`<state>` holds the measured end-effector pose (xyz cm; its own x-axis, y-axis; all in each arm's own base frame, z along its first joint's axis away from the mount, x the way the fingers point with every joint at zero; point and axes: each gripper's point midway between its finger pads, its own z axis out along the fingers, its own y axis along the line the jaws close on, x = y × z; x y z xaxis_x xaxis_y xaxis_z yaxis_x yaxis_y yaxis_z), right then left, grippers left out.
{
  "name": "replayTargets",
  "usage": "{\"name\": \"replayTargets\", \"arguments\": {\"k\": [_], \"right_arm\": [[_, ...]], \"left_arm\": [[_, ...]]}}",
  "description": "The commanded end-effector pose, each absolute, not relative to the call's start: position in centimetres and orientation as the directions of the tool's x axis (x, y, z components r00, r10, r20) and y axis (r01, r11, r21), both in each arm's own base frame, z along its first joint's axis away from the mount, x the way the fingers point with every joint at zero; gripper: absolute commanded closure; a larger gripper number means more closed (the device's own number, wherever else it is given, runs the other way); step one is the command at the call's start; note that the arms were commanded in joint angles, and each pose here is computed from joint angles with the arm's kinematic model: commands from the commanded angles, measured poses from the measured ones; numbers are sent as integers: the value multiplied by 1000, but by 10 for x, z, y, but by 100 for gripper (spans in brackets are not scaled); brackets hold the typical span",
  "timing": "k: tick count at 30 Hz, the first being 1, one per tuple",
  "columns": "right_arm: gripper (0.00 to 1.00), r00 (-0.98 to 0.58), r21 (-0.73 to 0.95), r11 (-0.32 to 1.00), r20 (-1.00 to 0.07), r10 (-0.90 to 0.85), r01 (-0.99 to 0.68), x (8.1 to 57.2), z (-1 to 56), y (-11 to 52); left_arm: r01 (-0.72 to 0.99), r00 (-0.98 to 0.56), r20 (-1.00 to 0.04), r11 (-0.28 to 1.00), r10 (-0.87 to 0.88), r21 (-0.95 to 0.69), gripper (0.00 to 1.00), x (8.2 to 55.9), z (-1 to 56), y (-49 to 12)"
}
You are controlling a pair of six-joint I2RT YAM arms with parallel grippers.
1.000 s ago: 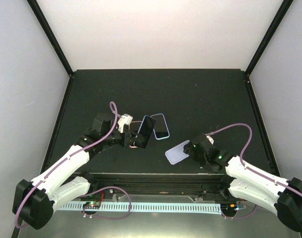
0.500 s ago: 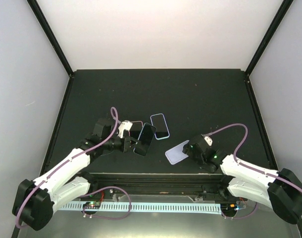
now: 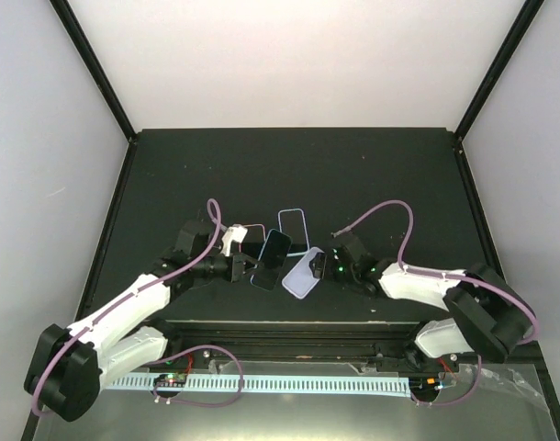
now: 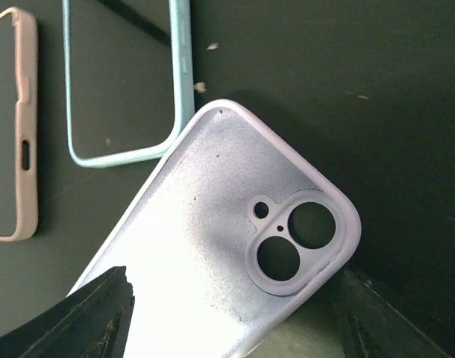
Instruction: Put the phone into the phone case
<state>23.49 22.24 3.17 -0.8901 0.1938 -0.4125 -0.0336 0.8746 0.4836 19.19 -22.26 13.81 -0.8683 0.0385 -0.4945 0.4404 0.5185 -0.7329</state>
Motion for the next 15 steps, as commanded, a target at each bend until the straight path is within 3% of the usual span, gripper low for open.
{"name": "replayTargets", "arguments": {"k": [1,8,15], "right_arm": [[27,-870,543,801,-490,56,-254,240,52,257],[39,-859,473,843,-511,28,-254,249,47,252],[50,-892,423,897,-444,80,-130,252,26,239]], "left_arm": [[487,-844,-535,459,28,-743,99,195,153,-235],[466,-862,-504,473,54,-748,98,201,139,-240],[451,-872,-485,490,64,-746,98,205,131,-243]]}}
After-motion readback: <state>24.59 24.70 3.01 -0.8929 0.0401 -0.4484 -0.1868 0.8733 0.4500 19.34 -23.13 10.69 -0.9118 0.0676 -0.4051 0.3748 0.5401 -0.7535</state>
